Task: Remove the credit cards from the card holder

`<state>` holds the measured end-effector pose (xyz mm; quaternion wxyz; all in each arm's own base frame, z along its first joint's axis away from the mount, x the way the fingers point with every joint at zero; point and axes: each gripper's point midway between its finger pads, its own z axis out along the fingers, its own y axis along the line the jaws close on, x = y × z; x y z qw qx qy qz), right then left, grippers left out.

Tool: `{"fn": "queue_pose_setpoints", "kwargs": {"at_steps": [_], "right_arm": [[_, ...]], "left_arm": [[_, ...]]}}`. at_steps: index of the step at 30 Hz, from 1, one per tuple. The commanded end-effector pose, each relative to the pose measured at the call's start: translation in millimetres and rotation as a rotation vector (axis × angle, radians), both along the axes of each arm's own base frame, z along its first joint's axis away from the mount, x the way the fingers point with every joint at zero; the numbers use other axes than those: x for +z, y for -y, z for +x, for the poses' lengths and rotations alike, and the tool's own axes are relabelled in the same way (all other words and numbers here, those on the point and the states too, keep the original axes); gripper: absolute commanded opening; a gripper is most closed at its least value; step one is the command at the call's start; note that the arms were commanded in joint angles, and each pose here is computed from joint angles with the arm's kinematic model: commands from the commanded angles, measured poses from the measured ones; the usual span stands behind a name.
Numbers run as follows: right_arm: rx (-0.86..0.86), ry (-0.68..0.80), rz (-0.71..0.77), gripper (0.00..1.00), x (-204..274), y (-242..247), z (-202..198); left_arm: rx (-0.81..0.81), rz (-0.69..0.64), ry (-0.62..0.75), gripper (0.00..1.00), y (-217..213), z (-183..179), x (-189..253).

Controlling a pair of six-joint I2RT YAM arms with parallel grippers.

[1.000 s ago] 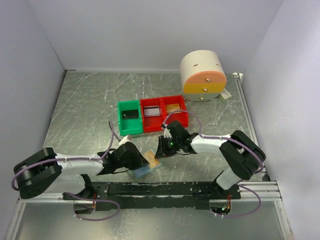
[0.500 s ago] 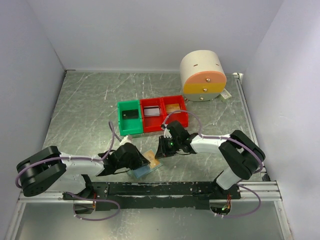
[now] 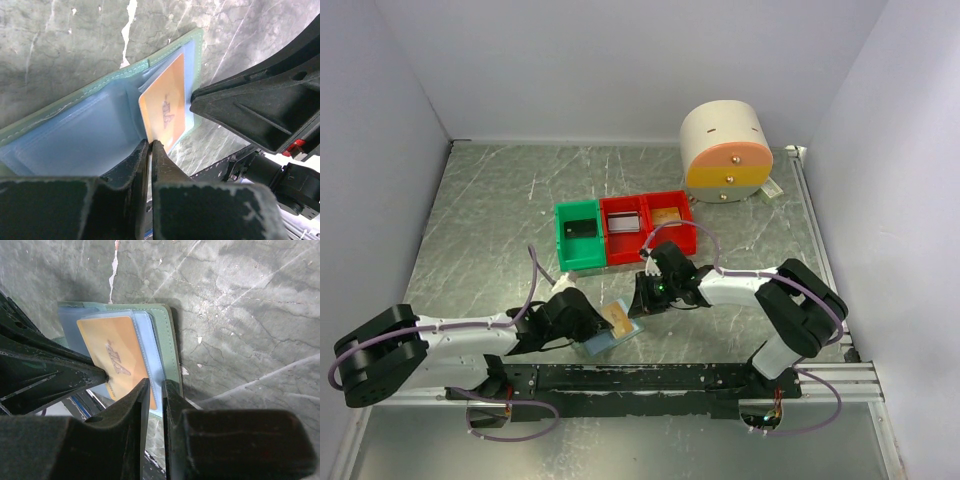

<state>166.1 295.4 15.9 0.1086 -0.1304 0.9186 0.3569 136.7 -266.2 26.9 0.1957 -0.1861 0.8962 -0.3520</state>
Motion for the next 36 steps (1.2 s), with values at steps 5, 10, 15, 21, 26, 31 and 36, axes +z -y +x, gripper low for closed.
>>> {"fn": "queue_pose_setpoints", "kwargs": {"at_steps": [5, 10, 15, 21, 26, 31, 36], "right_arm": [[-0.001, -0.047, -0.121, 0.17, -25.3, 17.4, -11.8], [0.025, -0.016, -0.062, 0.17, -7.5, 6.8, -8.1], [0.078, 0.035, 0.011, 0.18, 19.9, -9.8, -6.2], [0.129, 0.038, 0.018, 0.20, 21.8, -27.2, -14.0], [0.075, 0.009, -0.081, 0.20, -3.6, -16.4, -11.8], [0.043, -0.017, -0.149, 0.19, -21.5, -2.8, -15.5], [0.033, -0.045, -0.151, 0.19, -27.8, 1.1, -22.0]], "left_arm": [[-0.001, 0.090, -0.029, 0.17, -17.1, -9.3, -15.5], [-0.010, 0.064, -0.017, 0.18, -12.3, -8.6, -13.5], [-0.014, 0.074, -0.023, 0.17, -11.9, -9.4, -15.3], [-0.008, 0.071, -0.016, 0.18, -12.5, -8.9, -13.6], [-0.005, 0.072, -0.017, 0.19, -14.6, -9.9, -13.0], [0.005, 0.030, -0.001, 0.24, -13.3, -8.8, -9.1], [0.030, -0.029, 0.007, 0.21, -11.4, -7.5, -7.6]]}}
